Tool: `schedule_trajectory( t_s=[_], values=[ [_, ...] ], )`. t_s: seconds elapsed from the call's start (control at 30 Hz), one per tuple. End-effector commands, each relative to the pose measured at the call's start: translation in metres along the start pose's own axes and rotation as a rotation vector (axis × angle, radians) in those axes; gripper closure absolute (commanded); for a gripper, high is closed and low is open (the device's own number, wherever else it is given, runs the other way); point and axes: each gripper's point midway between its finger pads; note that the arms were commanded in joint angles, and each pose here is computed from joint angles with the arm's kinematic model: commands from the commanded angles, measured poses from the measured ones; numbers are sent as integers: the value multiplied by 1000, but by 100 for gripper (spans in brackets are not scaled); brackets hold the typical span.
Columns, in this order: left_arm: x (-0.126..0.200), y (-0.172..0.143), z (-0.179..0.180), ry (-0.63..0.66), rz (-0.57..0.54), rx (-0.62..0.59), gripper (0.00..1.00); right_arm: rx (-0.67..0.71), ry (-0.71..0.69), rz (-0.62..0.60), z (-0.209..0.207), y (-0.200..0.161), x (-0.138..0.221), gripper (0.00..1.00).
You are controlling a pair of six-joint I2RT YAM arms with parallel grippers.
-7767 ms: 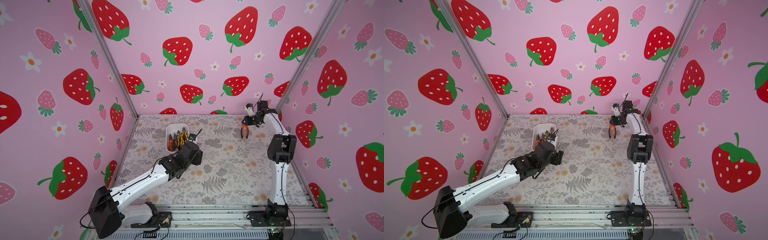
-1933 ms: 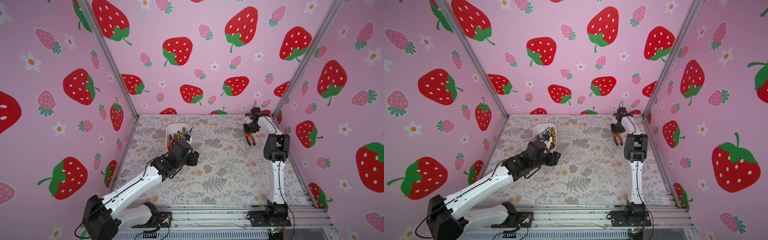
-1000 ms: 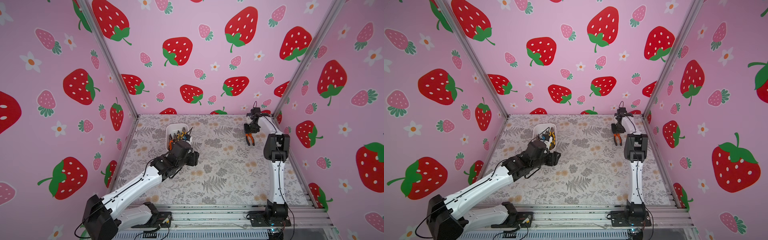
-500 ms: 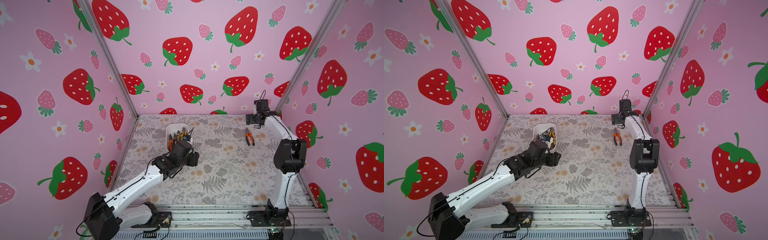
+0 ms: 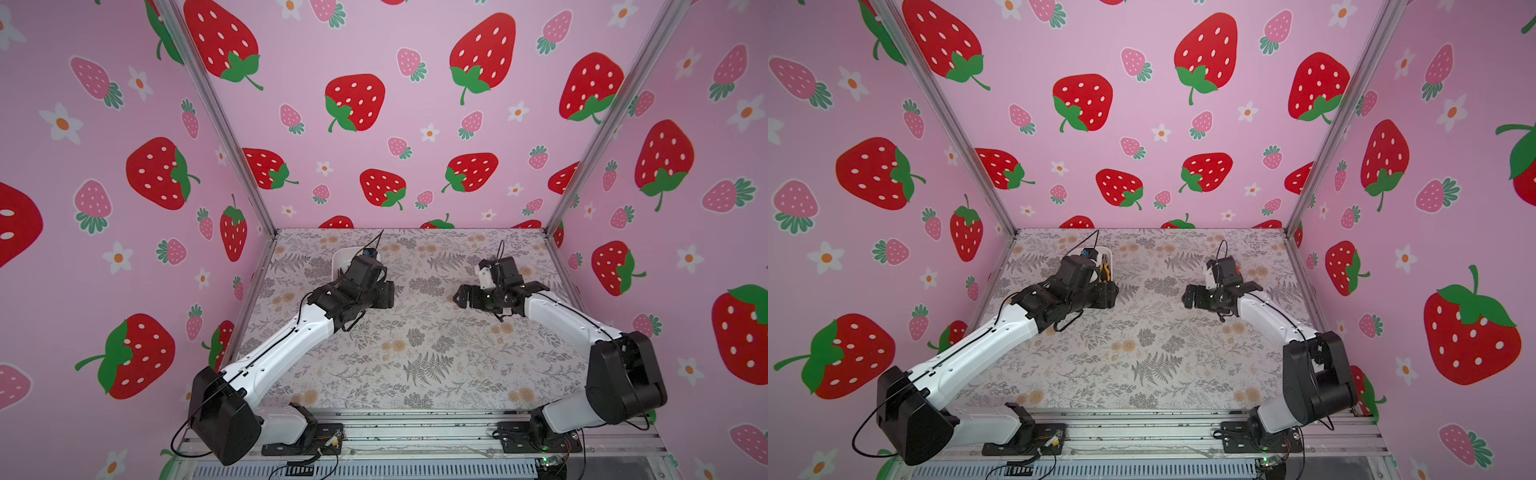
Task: Take the pliers out of the storage box
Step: Pick up the pliers from the storage box.
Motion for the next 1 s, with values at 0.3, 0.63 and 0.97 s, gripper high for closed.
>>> schedule_trajectory(
  t_s=[0.3,0.63,0.97],
  values=[
    [-40,24,77,100,115,99,27,183,-46,-179,27,-13,17,1],
    [-95,26,118,134,263,157,39,155,-123,-211,15,-13,13,39],
    [-124,5,108,57,342,227,37,134,-148,-222,9,-12,10,44]
  ],
)
Point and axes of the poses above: each gripper's point midway between its finger pads, its own x axis back along the fingers, its own z axis along the line the jaws close on, y = z × x, and after that the axes turned 6 degrees about -x, right-handed
